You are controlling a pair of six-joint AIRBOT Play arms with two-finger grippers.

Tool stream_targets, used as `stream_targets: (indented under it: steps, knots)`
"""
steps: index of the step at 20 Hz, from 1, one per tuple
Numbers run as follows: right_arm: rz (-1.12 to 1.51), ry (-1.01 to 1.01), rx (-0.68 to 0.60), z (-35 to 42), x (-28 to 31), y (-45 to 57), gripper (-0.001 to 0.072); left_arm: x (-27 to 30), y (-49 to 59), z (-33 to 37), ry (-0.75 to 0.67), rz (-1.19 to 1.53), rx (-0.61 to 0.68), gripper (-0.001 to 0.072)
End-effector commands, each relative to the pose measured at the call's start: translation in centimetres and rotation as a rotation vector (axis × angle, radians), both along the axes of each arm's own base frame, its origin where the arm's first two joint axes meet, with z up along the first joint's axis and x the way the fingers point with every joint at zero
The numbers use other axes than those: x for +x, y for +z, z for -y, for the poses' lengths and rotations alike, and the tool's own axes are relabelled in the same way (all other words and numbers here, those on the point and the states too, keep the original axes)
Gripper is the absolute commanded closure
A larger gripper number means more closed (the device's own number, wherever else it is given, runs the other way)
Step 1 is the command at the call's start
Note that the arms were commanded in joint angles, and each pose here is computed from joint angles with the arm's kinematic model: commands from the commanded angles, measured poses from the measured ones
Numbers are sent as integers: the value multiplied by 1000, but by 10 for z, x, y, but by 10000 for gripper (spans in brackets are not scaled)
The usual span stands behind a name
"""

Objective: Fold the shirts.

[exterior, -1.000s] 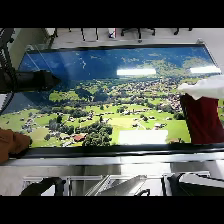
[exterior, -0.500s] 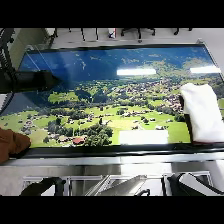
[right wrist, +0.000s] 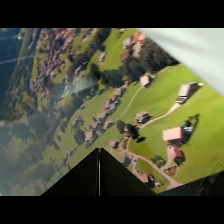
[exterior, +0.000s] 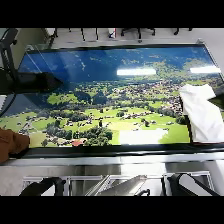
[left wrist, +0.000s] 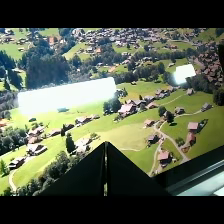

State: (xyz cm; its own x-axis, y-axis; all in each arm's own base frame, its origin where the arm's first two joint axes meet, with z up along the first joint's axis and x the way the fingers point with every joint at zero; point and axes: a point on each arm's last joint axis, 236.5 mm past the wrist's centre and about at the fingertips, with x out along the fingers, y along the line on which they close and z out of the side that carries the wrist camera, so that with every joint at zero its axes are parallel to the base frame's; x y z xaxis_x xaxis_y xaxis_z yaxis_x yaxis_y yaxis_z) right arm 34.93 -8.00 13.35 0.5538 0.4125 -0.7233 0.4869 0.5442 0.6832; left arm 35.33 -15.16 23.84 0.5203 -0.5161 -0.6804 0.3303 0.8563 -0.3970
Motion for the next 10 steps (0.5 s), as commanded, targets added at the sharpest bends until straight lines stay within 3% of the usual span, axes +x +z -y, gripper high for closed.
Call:
stream_targets:
  steps: [1,6,10]
  knots:
    - [155,310,-48,-93,19,17,692,-18,-3,33,-83,-17,-7,692]
    - [205,612,-106,-226,-39,-53,690,-87,-90,81,-147,-165,-41,693]
    - [239,684,-147,-257,-73,-97,690,-127,-153,83,-108,-230,-70,692]
